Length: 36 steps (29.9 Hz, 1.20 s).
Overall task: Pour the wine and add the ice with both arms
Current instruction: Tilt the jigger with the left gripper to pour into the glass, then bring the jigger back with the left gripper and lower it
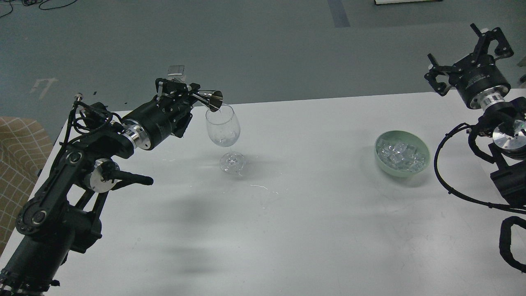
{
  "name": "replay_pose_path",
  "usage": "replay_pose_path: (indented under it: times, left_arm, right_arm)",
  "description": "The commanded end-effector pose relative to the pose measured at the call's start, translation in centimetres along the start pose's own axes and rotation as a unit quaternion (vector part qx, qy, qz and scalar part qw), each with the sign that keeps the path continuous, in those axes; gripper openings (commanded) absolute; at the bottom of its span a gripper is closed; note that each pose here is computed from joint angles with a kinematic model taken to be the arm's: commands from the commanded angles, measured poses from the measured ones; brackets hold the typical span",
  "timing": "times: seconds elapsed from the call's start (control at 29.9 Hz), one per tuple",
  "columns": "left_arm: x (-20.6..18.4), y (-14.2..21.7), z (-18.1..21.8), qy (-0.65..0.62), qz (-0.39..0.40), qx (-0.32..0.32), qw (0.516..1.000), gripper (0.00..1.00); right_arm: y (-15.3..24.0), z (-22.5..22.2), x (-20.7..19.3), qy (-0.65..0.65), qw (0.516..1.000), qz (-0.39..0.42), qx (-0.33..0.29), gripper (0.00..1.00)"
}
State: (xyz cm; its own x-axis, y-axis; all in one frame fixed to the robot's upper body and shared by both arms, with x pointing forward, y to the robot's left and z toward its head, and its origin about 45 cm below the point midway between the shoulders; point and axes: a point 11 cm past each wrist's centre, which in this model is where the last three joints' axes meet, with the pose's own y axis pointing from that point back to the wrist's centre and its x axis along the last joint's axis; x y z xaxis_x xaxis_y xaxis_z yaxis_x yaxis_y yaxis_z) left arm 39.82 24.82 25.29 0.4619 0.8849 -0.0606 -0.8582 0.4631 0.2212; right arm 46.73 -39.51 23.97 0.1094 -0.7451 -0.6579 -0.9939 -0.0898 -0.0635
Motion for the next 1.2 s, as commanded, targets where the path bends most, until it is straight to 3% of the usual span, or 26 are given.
replay_pose_path:
  times: [0.0,0.94,1.17]
  left_arm:
    - [0.1,-0.1,0.0,-0.024,0.008,0.005,1.0,0.0]
    - [-0.2,0.4,2.6,-0.118,0.021,-0.008,0.993,0.0]
    - [0.0,0.6,2.7,-0.019,0.018,-0.01,1.0,0.0]
  right_arm:
    - [-0.1,-0.1,-0.2,0.001,1.0,-0.004,0.001,1.0]
    - [0.4,-1.2,0.5,0.01,1.0,0.002,0.008,1.0]
    - [0.6,-1.7,0.7,0.015,1.0,0.004,0.009,1.0]
